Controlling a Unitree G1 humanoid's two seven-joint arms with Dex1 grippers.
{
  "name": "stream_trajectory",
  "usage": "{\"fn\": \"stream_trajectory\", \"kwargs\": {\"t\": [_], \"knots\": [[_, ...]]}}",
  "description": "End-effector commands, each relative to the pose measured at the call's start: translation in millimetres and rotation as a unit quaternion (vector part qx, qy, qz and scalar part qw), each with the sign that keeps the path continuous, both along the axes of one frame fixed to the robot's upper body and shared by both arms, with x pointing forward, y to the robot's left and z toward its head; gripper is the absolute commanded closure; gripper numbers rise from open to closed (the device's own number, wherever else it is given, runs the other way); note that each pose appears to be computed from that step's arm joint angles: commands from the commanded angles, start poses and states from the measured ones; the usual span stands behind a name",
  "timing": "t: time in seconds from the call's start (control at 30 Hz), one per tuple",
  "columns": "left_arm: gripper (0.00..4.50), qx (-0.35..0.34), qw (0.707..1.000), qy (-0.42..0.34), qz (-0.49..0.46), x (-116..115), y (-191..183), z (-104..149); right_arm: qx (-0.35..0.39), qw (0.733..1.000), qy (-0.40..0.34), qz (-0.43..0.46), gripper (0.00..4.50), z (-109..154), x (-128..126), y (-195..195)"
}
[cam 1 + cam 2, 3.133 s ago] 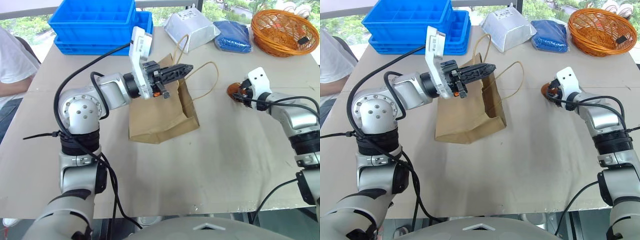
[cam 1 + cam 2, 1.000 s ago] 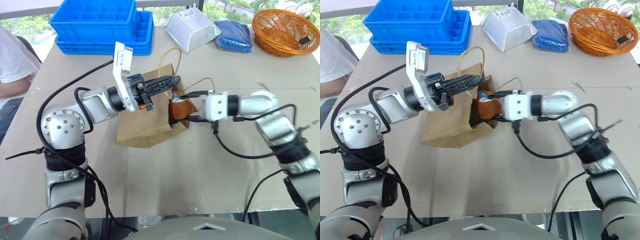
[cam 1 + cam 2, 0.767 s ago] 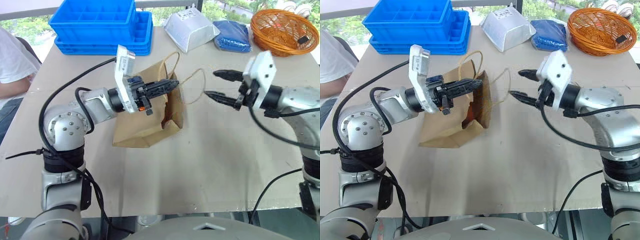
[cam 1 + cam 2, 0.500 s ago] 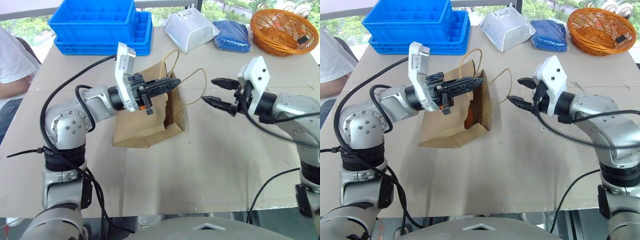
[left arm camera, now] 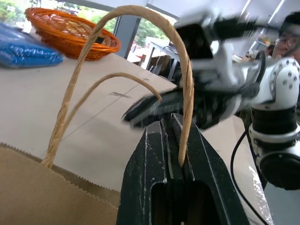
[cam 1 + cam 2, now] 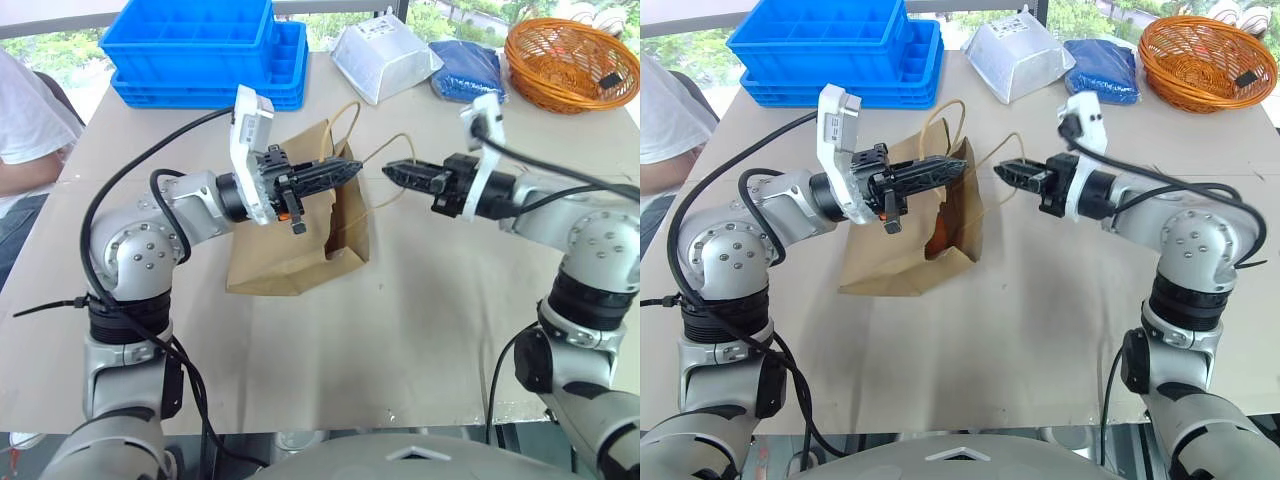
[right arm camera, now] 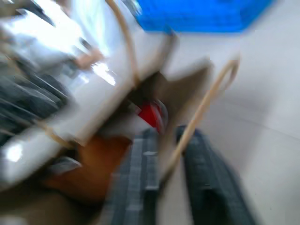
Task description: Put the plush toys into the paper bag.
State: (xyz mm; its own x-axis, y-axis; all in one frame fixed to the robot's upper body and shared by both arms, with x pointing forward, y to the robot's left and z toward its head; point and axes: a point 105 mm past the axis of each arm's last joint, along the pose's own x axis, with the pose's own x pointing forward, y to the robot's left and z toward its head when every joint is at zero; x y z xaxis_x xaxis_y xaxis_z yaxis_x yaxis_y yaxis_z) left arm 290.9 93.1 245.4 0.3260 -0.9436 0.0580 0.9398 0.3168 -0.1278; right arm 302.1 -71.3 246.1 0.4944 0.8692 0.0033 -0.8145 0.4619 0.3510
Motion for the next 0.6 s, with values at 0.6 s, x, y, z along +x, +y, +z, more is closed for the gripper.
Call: {"fn": "stream_trajectory", "kwargs": {"t": [0.6], "knots": [[4.50, 0.140, 0.982, -0.085, -0.090, 80.9, -24.6, 14.8, 0.133, 0.991, -0.022, 0.009, 4.41, 72.8, -49.1, -4.0]]}}
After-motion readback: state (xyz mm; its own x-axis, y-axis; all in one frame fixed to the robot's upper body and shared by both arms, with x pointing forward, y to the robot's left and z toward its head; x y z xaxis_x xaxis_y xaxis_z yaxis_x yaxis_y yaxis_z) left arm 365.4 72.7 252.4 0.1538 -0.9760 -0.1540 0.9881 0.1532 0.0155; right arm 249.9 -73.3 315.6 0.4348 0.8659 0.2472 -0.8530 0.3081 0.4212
